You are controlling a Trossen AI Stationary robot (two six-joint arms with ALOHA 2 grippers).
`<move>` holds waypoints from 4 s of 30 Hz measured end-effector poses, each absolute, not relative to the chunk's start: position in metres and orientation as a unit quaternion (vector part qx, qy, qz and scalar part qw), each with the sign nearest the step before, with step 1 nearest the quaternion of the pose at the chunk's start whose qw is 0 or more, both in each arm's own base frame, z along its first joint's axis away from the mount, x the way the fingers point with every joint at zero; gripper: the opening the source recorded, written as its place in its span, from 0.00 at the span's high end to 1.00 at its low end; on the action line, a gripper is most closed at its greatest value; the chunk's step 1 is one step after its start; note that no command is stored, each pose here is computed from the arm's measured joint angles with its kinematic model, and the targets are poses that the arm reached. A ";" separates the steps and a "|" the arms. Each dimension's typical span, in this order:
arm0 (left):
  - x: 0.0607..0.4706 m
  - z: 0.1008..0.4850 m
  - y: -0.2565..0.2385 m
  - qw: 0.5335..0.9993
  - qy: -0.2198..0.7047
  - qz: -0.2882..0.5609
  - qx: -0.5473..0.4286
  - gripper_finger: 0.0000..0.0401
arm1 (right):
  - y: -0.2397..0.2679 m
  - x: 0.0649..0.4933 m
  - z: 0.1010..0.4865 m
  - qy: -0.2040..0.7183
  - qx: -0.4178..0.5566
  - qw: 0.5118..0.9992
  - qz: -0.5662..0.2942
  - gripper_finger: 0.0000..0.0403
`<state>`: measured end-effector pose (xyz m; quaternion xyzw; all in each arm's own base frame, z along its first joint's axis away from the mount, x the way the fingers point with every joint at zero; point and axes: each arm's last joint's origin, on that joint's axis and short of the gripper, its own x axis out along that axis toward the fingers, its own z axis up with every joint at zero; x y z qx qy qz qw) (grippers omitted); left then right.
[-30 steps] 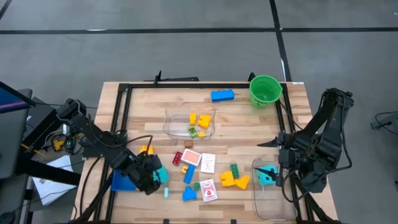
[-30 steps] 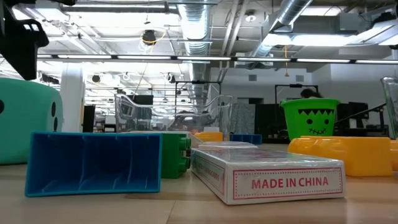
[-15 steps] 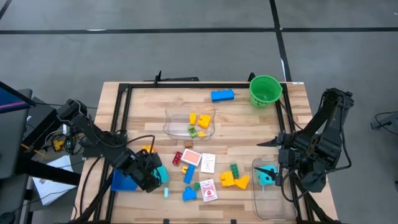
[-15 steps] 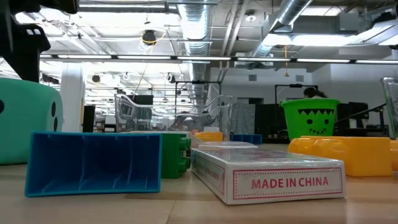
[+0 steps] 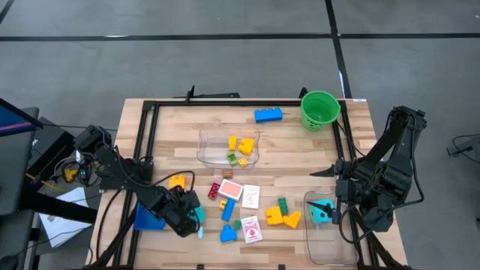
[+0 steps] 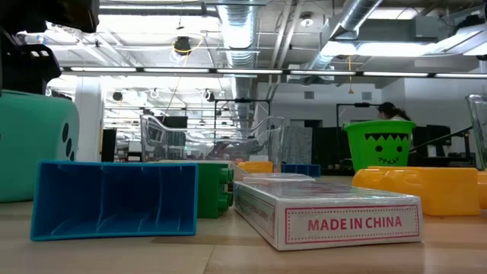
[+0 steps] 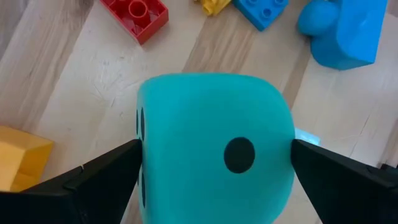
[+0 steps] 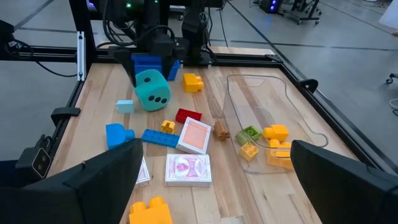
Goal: Pick & Place Toys
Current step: Put the blue die into the bottom transparent bin
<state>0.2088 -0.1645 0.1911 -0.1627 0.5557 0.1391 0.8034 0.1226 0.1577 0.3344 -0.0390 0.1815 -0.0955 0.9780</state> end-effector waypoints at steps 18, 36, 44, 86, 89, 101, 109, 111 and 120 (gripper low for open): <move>0.200 0.217 -0.151 0.835 0.506 0.140 -0.164 0.00 | 0.158 0.123 0.334 0.191 -0.035 0.977 -0.085 0.01; 0.204 0.202 -0.157 0.810 0.552 0.130 -0.147 0.00 | 0.159 0.123 0.334 0.193 -0.033 0.977 -0.082 0.01; 0.199 0.211 -0.153 0.814 0.545 0.124 -0.160 0.00 | 0.159 0.123 0.334 0.193 -0.031 0.977 -0.083 0.01; 0.196 0.203 -0.160 0.830 0.545 0.074 -0.088 0.00 | 0.150 0.134 0.333 0.207 -0.019 0.973 -0.105 0.01; 0.196 0.203 -0.160 0.832 0.544 0.068 -0.081 0.00 | 0.150 0.134 0.333 0.206 -0.015 0.973 -0.106 0.01; 0.193 0.190 -0.157 0.837 0.541 0.063 -0.054 0.00 | 0.150 0.133 0.333 0.206 -0.003 0.972 -0.109 0.01; 0.189 0.171 -0.154 0.840 0.535 0.050 -0.075 0.00 | 0.149 0.133 0.332 0.207 -0.003 0.972 -0.111 0.01; 0.189 0.169 -0.154 0.839 0.536 0.054 -0.078 0.00 | 0.149 0.134 0.332 0.207 -0.002 0.972 -0.112 0.01; 0.189 0.169 -0.153 0.840 0.533 0.060 -0.085 0.07 | 0.144 0.138 0.332 0.210 -0.003 0.970 -0.126 0.01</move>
